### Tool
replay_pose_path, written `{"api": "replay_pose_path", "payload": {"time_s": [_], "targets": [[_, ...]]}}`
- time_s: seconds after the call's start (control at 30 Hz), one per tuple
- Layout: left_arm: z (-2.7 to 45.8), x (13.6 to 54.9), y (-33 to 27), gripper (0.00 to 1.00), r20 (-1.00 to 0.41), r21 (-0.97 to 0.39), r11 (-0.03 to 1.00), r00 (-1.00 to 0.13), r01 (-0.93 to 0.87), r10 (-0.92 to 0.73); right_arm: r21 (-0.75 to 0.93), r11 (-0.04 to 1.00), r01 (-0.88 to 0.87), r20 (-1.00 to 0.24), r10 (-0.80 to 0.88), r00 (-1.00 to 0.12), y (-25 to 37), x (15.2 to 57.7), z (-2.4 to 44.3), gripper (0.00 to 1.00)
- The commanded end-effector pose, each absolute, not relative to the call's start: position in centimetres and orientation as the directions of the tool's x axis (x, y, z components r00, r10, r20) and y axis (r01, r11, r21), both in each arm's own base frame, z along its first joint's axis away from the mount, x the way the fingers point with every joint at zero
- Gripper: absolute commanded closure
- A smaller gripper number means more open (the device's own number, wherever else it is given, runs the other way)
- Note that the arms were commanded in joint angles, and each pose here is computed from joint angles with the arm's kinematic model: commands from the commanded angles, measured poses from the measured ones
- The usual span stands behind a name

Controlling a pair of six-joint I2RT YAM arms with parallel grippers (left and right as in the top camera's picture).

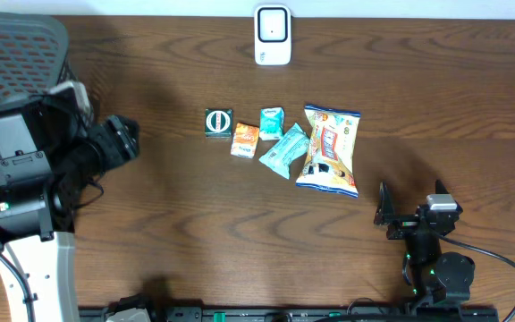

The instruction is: Scan the item barcode

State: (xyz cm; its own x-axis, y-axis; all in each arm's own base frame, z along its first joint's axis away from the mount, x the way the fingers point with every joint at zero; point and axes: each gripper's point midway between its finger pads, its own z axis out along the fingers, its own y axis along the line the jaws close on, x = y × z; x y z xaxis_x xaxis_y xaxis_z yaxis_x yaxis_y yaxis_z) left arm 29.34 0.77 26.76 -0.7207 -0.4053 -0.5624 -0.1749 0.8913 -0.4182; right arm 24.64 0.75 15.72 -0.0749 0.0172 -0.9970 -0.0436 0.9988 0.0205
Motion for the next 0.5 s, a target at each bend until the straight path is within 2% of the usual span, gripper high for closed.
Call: {"api": "replay_pose_path", "payload": {"time_s": [0.0,0.2,0.47], "targets": [[25.5,28.5,-0.5,0.17,-0.450,-0.487,0.843,-0.762,-0.227,-0.465,0.017,0.999,-0.051,-0.997,0.013,-0.075,1.0,24.6,15.7,0.01],[23.4,27.5,-2.1,0.15,-0.349,-0.475,0.849,-0.836,-0.233,-0.424,0.017,0.999,-0.051,-0.997,0.013,-0.075,1.0,24.6,15.7,0.01],[20.4,27.6,-6.1,0.15,-0.259,-0.441,0.891,-0.936,-0.105,-0.239,0.017,0.999,-0.051,-0.997,0.013,-0.075,1.0,24.6,15.7,0.01]]}}
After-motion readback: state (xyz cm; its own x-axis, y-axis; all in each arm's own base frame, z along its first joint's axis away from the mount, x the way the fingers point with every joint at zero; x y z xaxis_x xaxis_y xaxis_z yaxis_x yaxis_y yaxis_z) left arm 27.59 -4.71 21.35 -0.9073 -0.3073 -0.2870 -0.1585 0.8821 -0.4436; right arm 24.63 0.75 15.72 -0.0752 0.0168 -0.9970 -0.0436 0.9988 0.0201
